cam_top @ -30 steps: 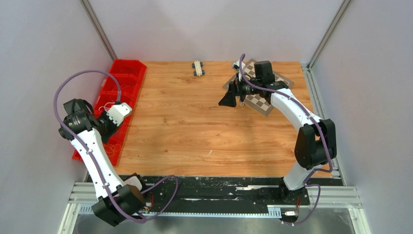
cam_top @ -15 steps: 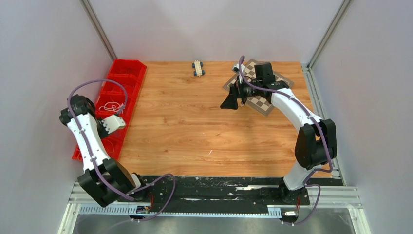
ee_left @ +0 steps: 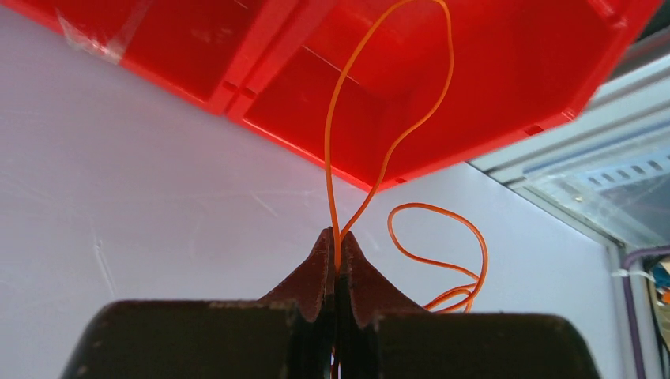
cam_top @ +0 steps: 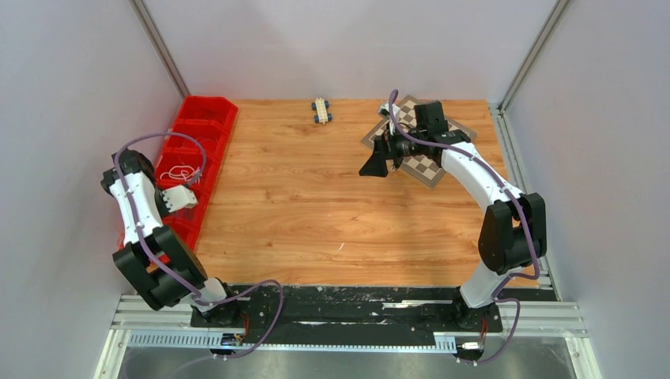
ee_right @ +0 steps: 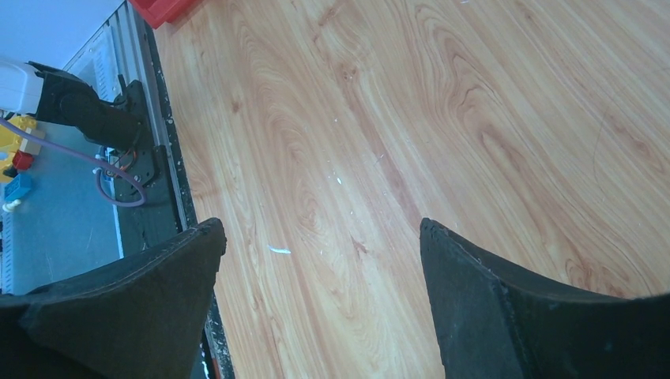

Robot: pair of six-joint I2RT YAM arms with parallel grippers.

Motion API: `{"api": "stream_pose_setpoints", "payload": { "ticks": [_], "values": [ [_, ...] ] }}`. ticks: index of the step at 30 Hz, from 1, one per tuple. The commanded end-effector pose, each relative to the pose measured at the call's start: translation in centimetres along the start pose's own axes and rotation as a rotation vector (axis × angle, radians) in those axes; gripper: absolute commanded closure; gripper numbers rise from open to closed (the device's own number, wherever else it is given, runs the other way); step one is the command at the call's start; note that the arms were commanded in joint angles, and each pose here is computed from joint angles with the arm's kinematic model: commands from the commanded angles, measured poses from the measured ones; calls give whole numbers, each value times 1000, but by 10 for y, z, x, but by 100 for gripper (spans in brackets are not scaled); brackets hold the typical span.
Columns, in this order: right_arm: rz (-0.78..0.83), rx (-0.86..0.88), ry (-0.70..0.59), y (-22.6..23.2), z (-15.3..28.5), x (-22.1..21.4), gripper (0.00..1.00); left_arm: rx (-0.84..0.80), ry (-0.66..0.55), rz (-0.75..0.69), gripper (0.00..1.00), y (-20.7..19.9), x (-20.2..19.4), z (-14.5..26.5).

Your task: Untangle the cables

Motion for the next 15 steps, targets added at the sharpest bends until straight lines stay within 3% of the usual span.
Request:
{"api": "stream_pose_setpoints", "payload": {
  "ticks": [1, 15],
  "values": [
    [53, -1, -30, 6, 6, 14, 9, 117, -48, -13, 100, 20, -1, -5],
    [34, -25, -15, 5, 7, 12, 9, 116, -172, -161, 100, 32, 16, -40]
  ]
}}
Point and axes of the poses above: each gripper's point midway between its finger pads, its own z axis back along the fingers, its own y axis along the line the jaws close on, x = y × z, the point moved 9 cm from there along z, back along the fingers, and after that the axes turned 15 degrees about -z, right-handed, at the moved point
